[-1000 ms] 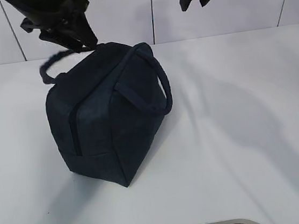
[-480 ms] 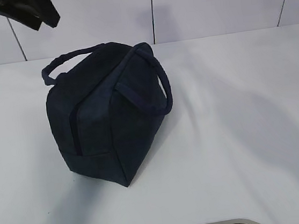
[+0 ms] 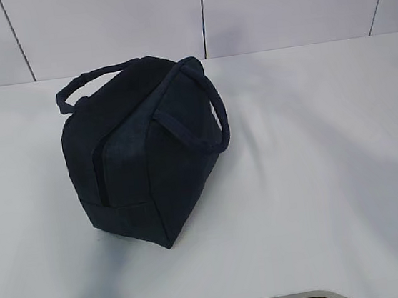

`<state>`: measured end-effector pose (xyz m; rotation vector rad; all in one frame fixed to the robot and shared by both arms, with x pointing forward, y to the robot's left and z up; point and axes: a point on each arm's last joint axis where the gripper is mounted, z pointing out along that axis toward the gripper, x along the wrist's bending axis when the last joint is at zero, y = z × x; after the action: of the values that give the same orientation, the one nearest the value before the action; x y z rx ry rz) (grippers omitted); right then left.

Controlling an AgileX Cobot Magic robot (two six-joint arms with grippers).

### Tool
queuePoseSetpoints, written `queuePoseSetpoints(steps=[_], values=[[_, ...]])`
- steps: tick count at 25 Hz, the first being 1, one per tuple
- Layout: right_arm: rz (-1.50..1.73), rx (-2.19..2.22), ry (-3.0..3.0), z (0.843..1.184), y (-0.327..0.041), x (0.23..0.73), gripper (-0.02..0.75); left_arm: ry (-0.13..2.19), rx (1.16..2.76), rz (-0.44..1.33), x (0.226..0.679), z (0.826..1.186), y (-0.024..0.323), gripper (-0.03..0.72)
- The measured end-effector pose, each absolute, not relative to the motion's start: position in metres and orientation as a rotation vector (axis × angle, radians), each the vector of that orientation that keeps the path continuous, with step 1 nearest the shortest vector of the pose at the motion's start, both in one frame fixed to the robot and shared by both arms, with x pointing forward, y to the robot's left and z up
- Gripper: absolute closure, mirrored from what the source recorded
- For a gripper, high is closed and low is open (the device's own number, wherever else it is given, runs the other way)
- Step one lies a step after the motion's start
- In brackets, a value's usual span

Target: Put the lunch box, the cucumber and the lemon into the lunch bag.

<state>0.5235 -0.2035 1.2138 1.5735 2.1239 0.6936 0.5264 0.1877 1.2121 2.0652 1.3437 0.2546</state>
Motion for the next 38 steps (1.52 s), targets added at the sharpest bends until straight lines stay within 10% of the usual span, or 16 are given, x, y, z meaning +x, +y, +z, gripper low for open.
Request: queuePoseSetpoints(steps=[14,38], values=[[0.737,1.405,2.124,1.212,-0.252,0.387,0.385,1.301,2.023,0.315,0.396,1.213,0.229,0.442],[0.919,1.28,1.914,1.097,-0.313,0.223,0.385,1.112,1.808,0.566,0.219,1.143,0.287,0.445]])
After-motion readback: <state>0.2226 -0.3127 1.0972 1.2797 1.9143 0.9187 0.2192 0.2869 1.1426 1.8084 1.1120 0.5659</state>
